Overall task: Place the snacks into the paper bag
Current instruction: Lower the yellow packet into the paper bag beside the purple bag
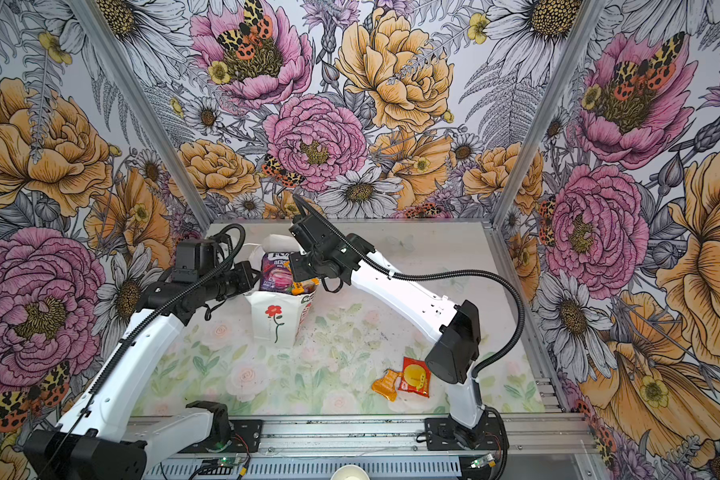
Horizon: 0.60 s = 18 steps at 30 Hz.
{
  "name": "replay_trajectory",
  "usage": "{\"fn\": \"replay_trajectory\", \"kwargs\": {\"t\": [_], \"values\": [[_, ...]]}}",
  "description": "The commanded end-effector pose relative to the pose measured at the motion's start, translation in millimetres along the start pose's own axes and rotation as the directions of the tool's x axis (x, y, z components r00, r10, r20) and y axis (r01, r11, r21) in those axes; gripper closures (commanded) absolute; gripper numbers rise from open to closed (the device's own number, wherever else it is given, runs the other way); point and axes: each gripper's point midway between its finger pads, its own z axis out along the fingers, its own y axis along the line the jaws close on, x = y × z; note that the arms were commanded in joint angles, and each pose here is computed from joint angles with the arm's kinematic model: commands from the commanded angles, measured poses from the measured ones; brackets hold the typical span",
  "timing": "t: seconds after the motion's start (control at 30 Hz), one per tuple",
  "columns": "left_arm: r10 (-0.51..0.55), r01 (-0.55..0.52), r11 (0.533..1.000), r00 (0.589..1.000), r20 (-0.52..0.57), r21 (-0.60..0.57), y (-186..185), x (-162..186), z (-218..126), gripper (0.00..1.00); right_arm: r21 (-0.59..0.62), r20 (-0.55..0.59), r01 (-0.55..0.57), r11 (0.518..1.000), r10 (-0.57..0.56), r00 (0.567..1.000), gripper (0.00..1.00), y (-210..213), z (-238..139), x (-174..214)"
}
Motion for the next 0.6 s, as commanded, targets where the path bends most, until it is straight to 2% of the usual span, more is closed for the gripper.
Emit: {"fn": "replay_trajectory", "kwargs": {"t": [0.0, 0.33, 0.57], "values": [[0.021, -0.028, 0.997, 0.995, 0.092, 0.066, -14.9, -22.7, -9.5, 0.94, 0.005, -0.014, 0.014, 1.0, -0.014, 1.0, 1.0, -1.1, 11.2, 3.1], [0.02, -0.026, 0.998, 0.996, 0.089, 0.064, -14.3, -22.1, -8.5, 0.94, -0.006, -0.1, -0.001, 1.0, 0.0, 0.995, 1.0, -0.2, 45.9, 25.2], [0.02, -0.025, 0.997, 0.996, 0.088, 0.066, -14.6, -22.3, -7.9, 0.94, -0.009, -0.103, 0.004, 1.0, -0.005, 0.995, 1.0, 2.0, 50.4, 25.4]]}}
